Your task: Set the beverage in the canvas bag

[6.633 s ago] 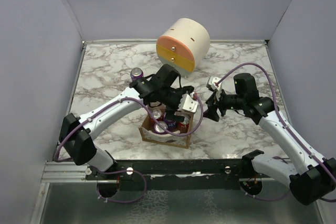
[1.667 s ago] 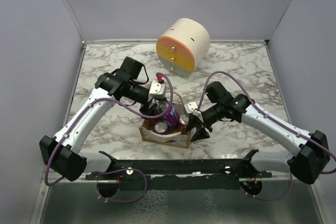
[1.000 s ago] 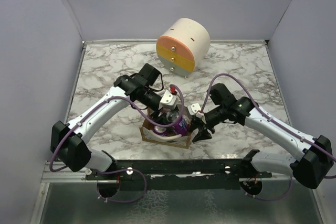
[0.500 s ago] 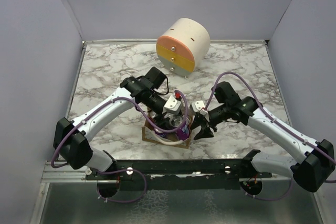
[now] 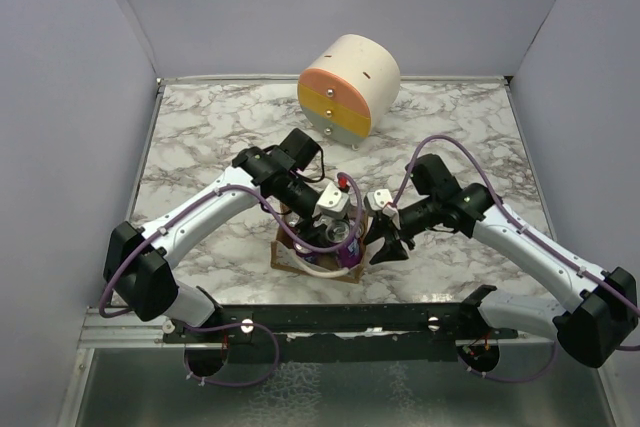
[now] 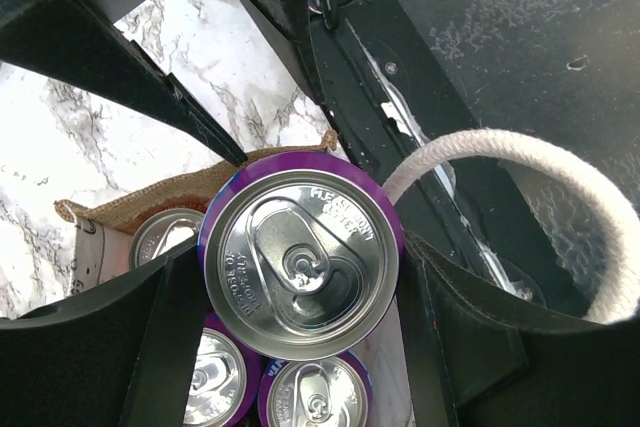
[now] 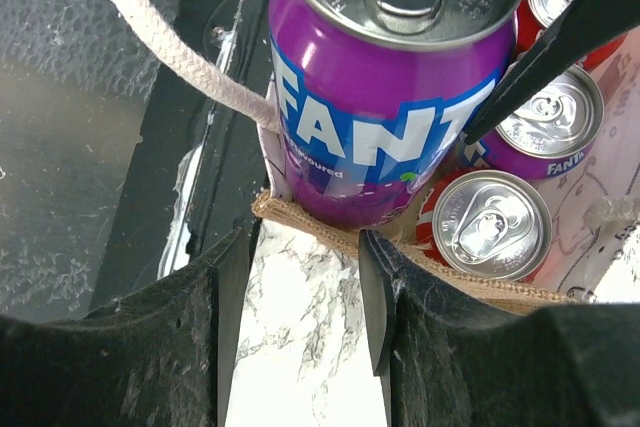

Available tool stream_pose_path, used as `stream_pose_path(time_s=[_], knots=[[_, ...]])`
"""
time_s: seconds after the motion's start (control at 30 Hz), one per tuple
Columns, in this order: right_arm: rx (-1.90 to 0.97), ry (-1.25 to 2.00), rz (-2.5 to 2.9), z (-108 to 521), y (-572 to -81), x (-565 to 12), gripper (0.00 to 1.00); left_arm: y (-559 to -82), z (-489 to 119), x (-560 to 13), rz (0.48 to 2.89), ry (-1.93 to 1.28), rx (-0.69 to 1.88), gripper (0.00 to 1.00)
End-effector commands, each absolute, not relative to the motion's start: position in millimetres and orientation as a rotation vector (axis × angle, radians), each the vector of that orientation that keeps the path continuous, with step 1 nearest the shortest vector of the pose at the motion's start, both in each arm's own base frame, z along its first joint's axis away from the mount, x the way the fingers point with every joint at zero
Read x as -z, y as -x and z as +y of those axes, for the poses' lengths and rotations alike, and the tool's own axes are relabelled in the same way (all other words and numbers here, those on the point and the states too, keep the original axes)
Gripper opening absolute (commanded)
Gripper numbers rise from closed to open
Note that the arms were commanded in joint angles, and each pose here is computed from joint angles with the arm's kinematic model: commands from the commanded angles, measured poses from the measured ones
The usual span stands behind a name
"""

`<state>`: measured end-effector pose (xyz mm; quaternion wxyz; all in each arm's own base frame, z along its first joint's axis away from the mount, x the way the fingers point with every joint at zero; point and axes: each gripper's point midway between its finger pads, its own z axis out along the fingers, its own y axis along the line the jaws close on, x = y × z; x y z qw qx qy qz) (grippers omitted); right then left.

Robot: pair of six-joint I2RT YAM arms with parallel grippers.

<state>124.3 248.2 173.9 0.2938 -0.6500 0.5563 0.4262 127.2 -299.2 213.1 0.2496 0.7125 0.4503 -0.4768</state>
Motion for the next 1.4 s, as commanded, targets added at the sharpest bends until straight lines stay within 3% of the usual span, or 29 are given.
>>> stream_pose_path(time_s=[0.0,0.4,1.37], knots=[[-1.137,1.716,1.452,248.0,-124.7,-178.5,0.49,-120.1,-304.7,-211.3,1.239,-1.942,1.328,0.0],[-1.133,1.706,1.467,247.7,-127.8,-176.4,0.49,-126.6,-305.2,-193.7,1.322,-1.991,1.207,0.0],[-1.101,1.622,1.466,236.1,-136.9,-188.1,0.52,-139.2,-302.9,-153.5,1.256,-2.193,0.997,0.02]])
